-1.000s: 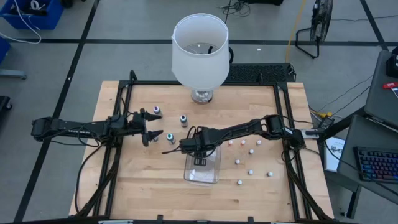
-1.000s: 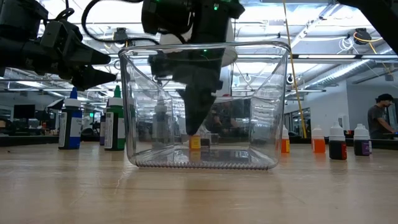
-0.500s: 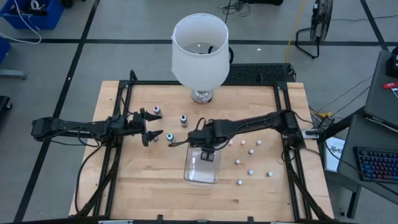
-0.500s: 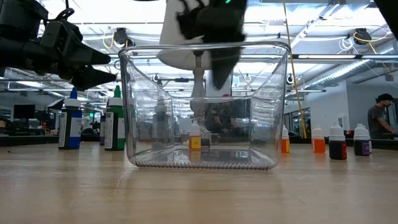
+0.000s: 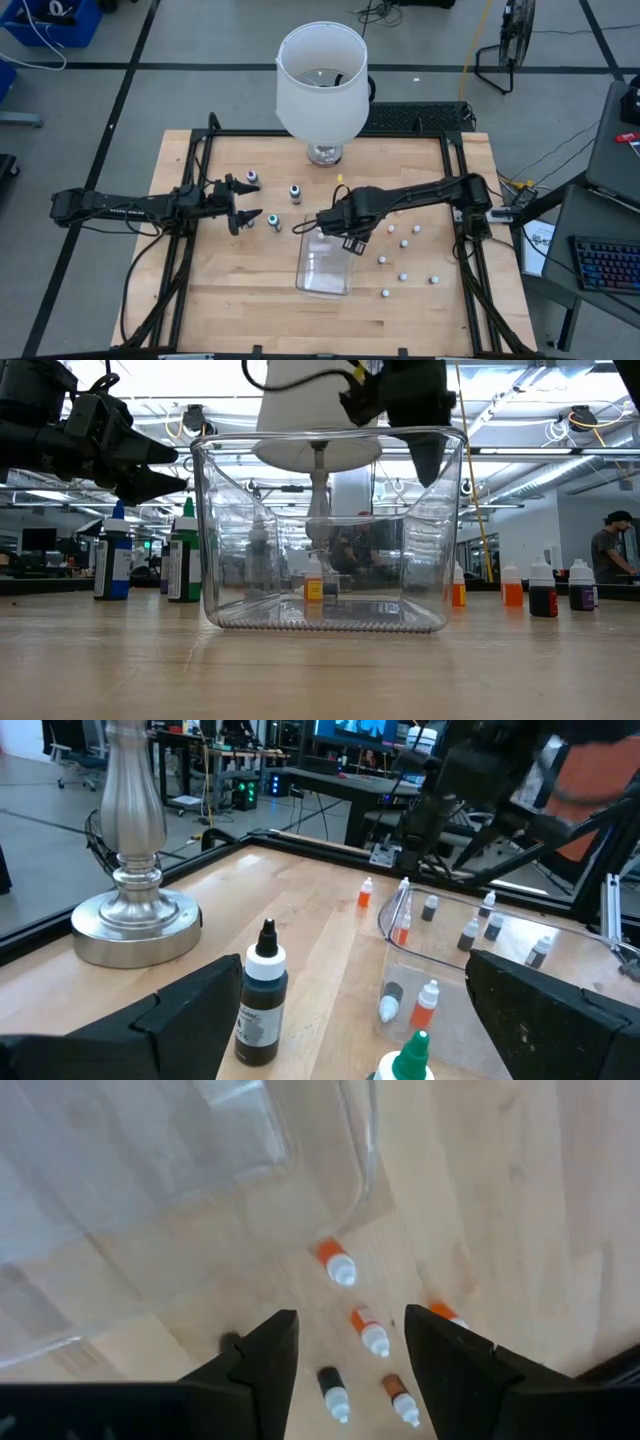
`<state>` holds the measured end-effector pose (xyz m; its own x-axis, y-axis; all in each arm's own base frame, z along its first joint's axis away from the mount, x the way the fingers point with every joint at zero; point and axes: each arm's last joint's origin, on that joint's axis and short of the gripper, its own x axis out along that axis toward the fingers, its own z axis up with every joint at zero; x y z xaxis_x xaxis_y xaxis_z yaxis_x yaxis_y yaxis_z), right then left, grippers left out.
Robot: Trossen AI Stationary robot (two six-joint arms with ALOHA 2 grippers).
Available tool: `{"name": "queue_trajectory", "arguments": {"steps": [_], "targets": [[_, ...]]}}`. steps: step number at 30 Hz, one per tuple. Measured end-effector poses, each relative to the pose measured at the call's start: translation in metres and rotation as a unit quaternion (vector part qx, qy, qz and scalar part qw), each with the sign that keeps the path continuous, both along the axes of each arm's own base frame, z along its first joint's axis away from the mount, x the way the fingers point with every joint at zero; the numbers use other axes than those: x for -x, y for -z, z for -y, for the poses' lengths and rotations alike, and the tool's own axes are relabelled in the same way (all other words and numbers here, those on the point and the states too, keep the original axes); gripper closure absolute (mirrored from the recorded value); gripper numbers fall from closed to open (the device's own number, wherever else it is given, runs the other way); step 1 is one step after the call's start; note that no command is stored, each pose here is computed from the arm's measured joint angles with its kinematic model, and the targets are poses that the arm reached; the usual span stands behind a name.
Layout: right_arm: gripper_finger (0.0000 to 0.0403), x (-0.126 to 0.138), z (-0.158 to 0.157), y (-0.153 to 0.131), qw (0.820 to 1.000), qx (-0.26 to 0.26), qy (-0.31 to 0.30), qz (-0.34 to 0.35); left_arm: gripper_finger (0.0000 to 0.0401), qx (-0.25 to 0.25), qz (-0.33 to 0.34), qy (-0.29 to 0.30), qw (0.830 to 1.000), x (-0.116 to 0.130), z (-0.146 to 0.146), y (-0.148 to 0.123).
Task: Pick & Place food coloring
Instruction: Put the orange food coloring bottle into the bin
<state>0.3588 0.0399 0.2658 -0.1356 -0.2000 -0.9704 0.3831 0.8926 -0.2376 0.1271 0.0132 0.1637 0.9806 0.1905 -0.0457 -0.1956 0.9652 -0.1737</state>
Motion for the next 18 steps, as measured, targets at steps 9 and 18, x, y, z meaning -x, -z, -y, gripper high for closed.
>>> {"name": "queue_trajectory", "arguments": {"steps": [9, 18], "targets": [[0.0226, 0.027, 0.010, 0.041, 0.999, -0.010, -0.017, 0.045, 0.0022, 0.000, 0.000, 0.000, 1.000, 0.000, 0.000, 0.000], [0.0229, 0.056, 0.027, 0.068, 0.995, -0.012, 0.001, 0.100, 0.0022, 0.000, 0.000, 0.000, 1.000, 0.000, 0.000, 0.000]]}}
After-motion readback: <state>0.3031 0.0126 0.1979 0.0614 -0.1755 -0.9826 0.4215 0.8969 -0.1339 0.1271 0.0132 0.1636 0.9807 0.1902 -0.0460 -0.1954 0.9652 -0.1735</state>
